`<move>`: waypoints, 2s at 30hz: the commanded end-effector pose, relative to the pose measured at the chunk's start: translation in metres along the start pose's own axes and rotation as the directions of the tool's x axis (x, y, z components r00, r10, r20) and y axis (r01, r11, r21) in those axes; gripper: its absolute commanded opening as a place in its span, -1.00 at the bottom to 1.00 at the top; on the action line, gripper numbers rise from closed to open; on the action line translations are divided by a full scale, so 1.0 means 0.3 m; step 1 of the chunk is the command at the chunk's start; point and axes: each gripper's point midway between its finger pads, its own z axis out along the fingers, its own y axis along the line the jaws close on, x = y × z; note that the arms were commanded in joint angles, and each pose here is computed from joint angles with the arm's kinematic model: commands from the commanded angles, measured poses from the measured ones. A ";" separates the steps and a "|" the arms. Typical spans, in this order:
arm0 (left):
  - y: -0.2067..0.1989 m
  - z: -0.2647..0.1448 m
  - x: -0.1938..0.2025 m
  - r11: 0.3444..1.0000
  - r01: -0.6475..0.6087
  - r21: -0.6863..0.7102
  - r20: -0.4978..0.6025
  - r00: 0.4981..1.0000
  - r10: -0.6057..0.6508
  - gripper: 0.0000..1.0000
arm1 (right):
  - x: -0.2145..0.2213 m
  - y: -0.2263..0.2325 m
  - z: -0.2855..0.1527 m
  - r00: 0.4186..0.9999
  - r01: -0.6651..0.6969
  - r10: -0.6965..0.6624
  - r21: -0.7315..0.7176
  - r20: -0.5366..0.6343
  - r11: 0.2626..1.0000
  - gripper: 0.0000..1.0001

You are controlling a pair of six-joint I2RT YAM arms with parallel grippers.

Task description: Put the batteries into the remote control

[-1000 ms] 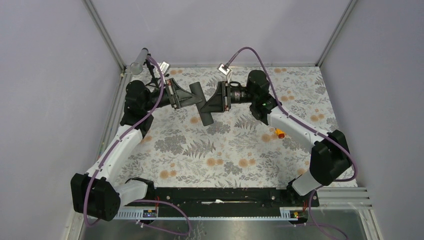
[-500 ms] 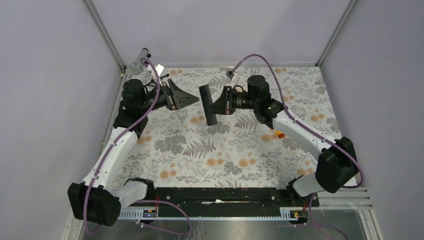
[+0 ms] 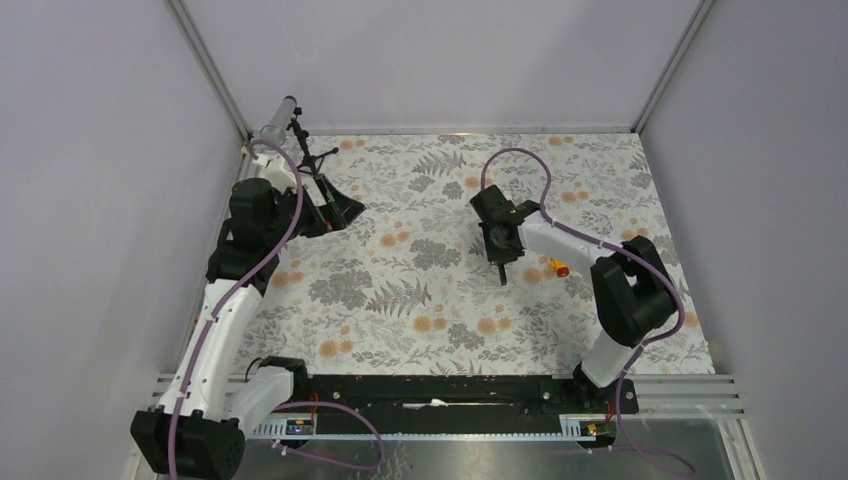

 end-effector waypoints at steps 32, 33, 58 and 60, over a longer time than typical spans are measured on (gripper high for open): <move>-0.012 -0.136 -0.143 0.982 -0.133 -0.134 0.168 0.974 0.154 0.98 | -0.109 0.115 -0.138 0.999 -0.021 0.029 -0.216 0.034 0.976 0.26; -0.006 -0.141 -0.142 0.982 -0.118 -0.147 0.167 0.976 0.142 0.98 | -0.127 0.096 -0.166 0.996 -0.032 0.048 -0.206 0.072 0.978 0.27; -0.136 -0.539 -0.120 0.979 -0.077 -0.189 0.325 0.936 0.136 0.98 | 0.100 -0.742 -1.226 0.309 -0.568 0.328 -0.103 0.893 0.816 0.99; -0.145 -0.573 -0.115 0.980 -0.079 -0.184 0.356 0.924 0.142 0.98 | 0.125 -0.770 -1.266 0.299 -0.578 0.314 -0.091 0.901 0.811 0.99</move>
